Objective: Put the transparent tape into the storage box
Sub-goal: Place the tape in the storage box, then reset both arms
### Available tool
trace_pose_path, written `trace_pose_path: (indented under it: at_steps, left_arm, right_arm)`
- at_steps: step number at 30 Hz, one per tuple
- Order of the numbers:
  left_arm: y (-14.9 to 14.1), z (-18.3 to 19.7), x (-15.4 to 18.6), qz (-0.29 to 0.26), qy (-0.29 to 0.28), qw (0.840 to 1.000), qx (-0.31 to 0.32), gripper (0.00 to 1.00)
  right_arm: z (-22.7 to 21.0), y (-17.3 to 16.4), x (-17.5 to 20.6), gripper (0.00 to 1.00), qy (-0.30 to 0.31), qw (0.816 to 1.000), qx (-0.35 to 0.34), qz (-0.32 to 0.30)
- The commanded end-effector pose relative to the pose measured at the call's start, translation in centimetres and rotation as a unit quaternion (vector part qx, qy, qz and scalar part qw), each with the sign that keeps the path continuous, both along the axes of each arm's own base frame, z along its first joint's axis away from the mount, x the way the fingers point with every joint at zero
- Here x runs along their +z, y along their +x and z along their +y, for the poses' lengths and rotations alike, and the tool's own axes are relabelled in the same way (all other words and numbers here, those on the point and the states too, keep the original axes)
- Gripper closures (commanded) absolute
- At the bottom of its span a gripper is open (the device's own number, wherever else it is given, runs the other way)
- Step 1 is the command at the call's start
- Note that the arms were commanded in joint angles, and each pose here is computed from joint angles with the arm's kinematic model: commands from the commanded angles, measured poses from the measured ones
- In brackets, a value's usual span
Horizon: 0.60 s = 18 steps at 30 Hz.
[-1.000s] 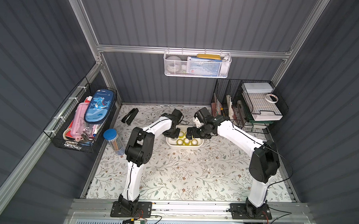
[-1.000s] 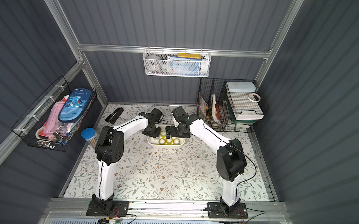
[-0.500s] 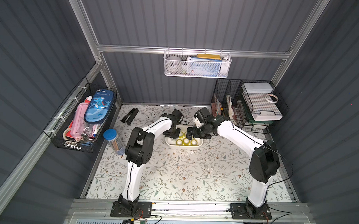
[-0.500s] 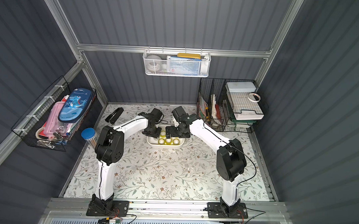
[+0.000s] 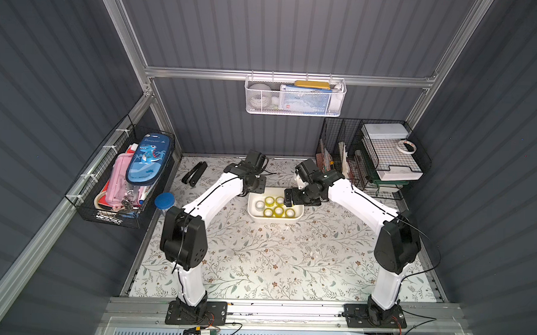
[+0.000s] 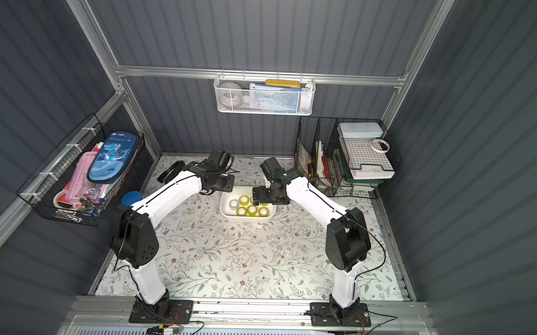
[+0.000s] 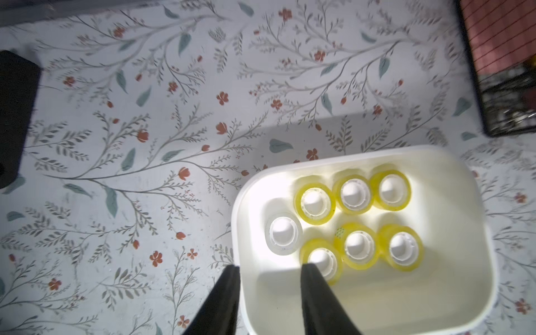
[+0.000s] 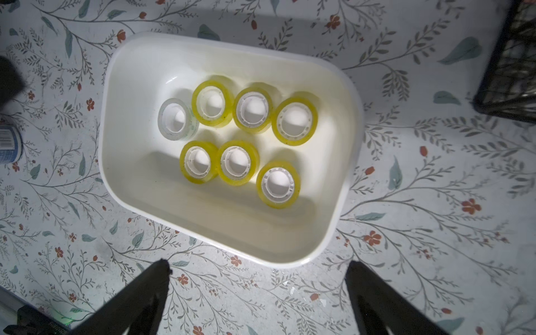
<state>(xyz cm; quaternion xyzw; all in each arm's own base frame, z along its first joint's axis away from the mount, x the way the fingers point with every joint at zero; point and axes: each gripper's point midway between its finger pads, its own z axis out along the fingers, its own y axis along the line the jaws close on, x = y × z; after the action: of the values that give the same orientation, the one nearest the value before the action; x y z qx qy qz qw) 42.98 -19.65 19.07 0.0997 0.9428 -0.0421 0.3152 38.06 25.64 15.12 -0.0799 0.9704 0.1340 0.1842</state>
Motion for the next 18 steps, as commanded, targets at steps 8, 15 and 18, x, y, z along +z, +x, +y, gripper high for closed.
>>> trace_pose_path:
  at_steps: [8,15,18]
  left_arm:
    - [-2.8,4.5,5.8,-0.091,-0.003,0.993,0.071,0.17]
    - [-6.0,7.8,4.5,-0.094,0.017,0.988,0.12,0.01]
    - [-6.7,8.8,4.0,-0.097,0.025,0.986,0.136,0.01]
  right_arm:
    - [-8.0,1.6,4.0,0.01,-0.036,0.991,-0.12,-0.048]
    - [-13.2,2.4,7.2,0.01,-0.029,0.972,-0.202,-0.12]
    - [-15.0,2.6,8.8,0.01,-0.026,0.956,-0.234,-0.173]
